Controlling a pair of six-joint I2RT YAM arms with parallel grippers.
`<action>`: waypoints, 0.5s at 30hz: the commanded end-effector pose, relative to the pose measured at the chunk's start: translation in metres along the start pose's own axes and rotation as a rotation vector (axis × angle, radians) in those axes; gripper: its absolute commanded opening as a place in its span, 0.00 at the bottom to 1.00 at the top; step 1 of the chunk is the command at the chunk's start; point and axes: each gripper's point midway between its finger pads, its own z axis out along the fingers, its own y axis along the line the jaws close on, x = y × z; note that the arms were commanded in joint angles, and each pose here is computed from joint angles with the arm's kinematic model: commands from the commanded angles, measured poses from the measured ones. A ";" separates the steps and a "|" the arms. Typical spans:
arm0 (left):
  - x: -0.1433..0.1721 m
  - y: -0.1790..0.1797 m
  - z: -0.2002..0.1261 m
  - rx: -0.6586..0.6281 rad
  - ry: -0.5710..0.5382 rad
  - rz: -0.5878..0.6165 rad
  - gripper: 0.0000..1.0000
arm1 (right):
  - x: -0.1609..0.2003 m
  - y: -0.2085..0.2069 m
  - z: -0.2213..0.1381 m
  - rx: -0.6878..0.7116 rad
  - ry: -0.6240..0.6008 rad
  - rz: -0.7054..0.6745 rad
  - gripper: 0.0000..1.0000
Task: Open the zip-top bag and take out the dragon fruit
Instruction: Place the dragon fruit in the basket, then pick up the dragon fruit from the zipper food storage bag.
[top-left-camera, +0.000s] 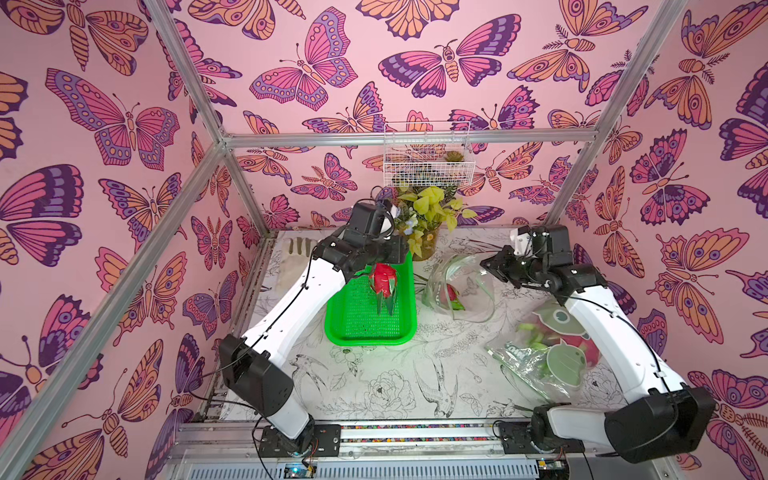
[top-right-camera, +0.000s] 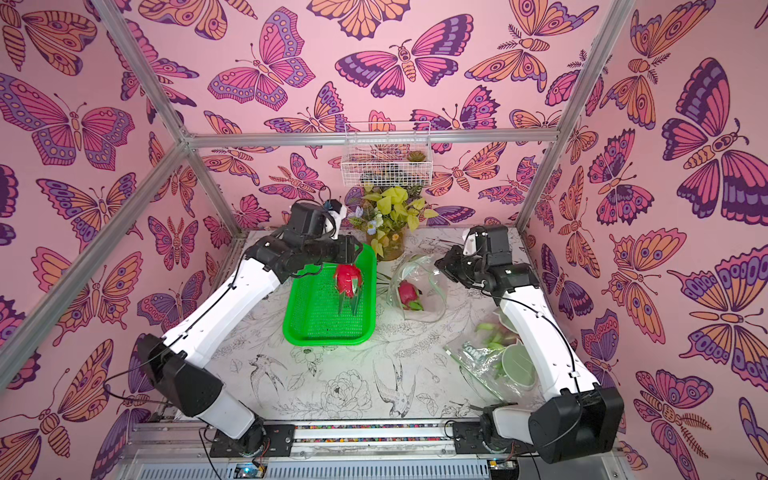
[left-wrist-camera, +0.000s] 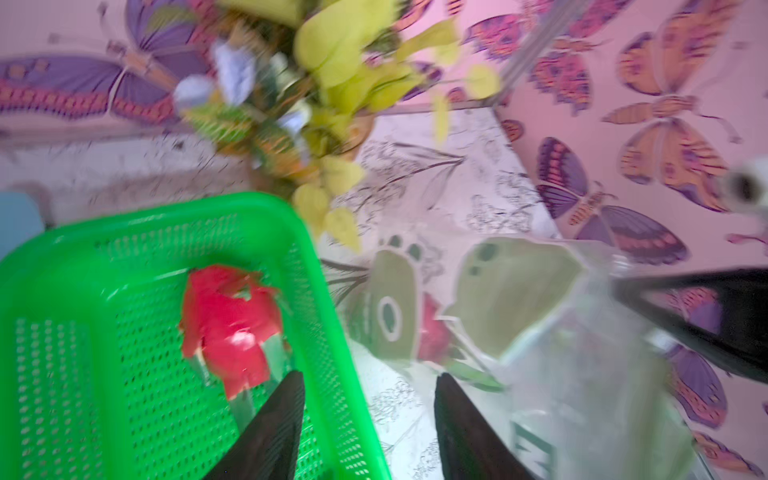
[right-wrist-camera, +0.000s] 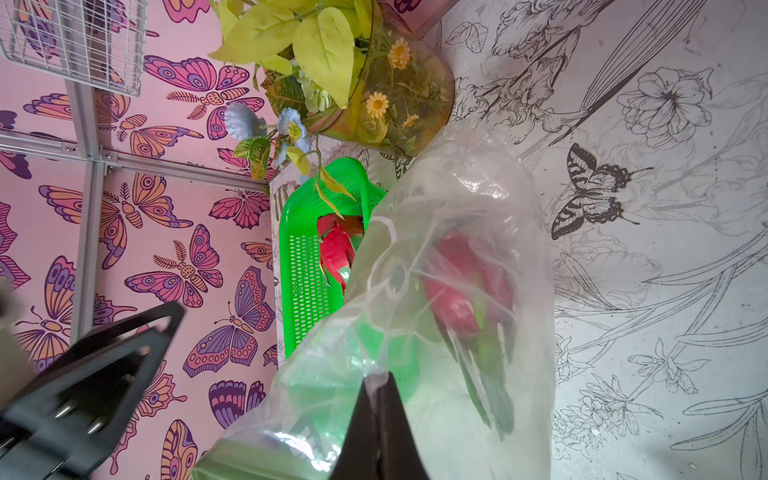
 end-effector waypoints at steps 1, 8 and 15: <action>0.003 -0.044 -0.018 0.053 0.015 0.190 0.49 | -0.004 0.010 -0.003 -0.026 -0.021 -0.002 0.00; 0.026 -0.131 -0.001 0.206 0.071 0.359 0.37 | -0.004 0.006 0.003 -0.030 -0.027 0.017 0.00; 0.069 -0.148 0.052 0.194 0.208 0.375 0.17 | -0.006 0.007 0.001 -0.035 -0.038 0.022 0.00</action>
